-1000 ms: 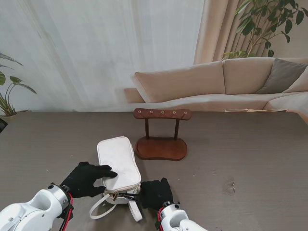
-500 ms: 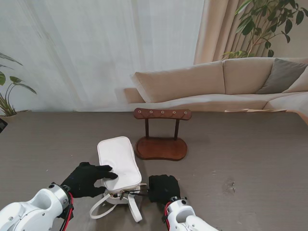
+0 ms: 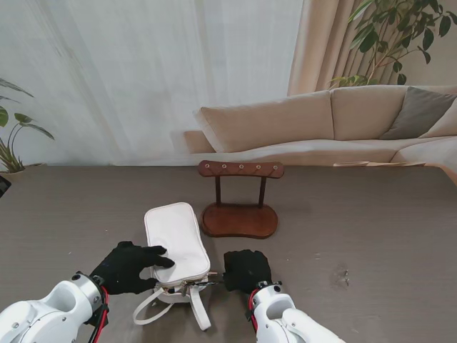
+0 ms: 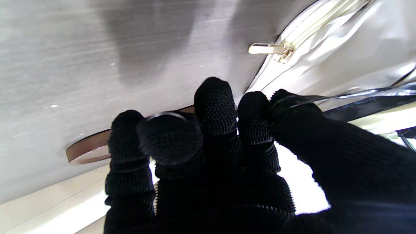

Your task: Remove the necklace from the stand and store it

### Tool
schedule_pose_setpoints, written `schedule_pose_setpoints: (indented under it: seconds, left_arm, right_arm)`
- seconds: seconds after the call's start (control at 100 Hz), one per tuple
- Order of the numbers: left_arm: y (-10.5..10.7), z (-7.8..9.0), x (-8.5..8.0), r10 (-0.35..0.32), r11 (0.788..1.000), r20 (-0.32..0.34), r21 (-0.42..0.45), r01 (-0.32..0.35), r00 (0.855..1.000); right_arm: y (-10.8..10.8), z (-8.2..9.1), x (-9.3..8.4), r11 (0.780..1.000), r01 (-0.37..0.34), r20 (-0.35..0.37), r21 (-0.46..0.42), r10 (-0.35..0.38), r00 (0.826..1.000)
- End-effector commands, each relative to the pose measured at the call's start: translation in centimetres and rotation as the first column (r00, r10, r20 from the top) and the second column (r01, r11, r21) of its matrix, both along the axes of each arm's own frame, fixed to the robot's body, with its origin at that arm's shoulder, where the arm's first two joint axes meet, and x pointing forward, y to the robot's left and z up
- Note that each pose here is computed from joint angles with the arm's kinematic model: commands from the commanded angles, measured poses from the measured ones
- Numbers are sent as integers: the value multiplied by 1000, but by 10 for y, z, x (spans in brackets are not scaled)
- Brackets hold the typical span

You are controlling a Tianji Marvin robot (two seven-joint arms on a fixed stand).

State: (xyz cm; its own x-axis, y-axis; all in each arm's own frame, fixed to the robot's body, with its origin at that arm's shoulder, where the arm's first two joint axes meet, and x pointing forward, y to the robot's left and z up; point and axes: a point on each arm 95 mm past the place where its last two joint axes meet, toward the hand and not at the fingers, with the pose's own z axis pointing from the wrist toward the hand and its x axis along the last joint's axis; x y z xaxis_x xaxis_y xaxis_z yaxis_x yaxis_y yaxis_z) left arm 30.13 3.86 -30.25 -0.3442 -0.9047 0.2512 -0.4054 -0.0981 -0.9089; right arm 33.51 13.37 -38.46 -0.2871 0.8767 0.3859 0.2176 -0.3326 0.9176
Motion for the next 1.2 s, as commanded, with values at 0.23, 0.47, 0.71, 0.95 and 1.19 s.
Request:
schedule_pose_setpoints:
  seconds: [0.23, 0.47, 0.71, 0.95, 1.19]
  left_arm:
    - [9, -36, -16, 10, 999, -139, 47, -3, 990]
    - [9, -37, -16, 13, 999, -139, 47, -6, 990]
    - [11, -35, -17, 17, 999, -128, 50, -11, 992]
    - [12, -27, -19, 25, 998, -92, 51, -20, 995]
    - [11, -19, -15, 24, 999, -40, 29, -23, 999]
  right_arm:
    - [-18, 11, 6, 999, 21, 11, -29, -20, 1000]
    - [-30, 23, 7, 997, 45, 18, -58, -44, 999]
    - [-38, 23, 14, 995, 54, 24, -83, -52, 998]
    - [-44, 18, 21, 995, 55, 13, -79, -55, 998]
    - [-52, 22, 24, 998, 11, 21, -57, -9, 1000]
